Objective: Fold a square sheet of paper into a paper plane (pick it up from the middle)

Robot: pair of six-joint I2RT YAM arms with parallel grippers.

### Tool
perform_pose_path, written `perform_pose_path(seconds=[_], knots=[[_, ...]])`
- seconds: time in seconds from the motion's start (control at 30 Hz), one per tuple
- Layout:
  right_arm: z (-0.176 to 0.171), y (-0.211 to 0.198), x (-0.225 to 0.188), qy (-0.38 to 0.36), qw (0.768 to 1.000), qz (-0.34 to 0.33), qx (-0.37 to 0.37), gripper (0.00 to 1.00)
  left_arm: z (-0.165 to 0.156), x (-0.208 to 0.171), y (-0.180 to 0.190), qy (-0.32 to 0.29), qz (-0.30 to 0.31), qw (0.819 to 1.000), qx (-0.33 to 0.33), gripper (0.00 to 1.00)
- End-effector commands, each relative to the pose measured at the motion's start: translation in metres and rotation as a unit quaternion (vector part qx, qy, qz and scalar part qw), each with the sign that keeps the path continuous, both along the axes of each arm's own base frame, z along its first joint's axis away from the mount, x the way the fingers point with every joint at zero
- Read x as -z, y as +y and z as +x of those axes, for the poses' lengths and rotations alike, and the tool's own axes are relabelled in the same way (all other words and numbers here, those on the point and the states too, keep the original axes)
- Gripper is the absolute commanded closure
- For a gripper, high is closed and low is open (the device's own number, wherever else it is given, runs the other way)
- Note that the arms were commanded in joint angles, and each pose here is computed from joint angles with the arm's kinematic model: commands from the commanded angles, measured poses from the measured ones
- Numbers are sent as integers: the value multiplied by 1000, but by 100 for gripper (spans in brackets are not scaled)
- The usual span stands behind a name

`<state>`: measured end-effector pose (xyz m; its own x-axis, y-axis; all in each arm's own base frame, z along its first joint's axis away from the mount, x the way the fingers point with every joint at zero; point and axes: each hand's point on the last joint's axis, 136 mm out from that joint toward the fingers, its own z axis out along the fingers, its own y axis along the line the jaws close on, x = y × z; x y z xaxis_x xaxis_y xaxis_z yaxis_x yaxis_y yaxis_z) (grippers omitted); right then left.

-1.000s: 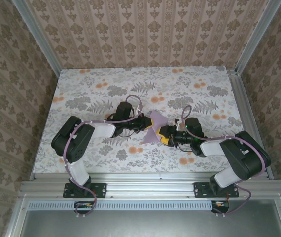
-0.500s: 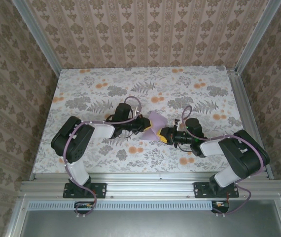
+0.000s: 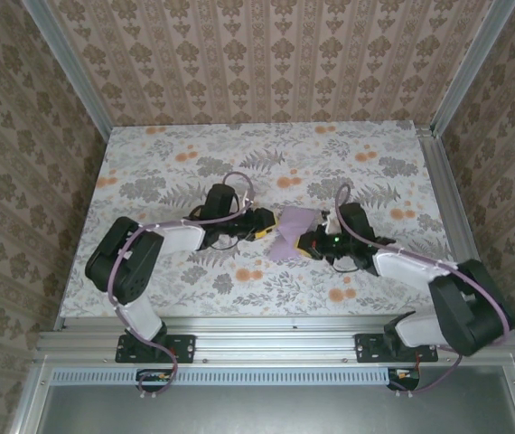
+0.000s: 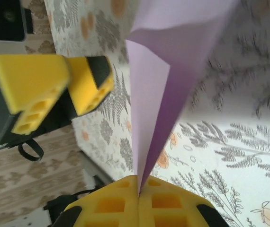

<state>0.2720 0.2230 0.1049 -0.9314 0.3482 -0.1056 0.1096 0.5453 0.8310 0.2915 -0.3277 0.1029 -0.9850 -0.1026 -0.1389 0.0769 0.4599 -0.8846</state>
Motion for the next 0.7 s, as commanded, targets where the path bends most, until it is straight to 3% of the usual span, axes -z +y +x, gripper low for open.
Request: perform_pose_path(seconds=[0.0, 0.17, 0.37, 0.53, 0.67], knots=[[-21, -53, 13, -9, 976, -212, -45, 99, 4, -32, 8, -51, 21, 998, 20, 47], [-17, -93, -1, -18, 934, -350, -60, 100, 5, -55, 18, -79, 44, 995, 35, 41], [-3, -132, -29, -38, 848, -525, -61, 99, 0, -72, 33, -94, 53, 994, 36, 34], [5, -136, -30, -29, 777, -623, -89, 98, -8, -73, 51, -91, 60, 994, 30, 29], [12, -114, -21, -34, 737, -665, -117, 96, -20, -77, 66, -92, 59, 994, 23, 27]])
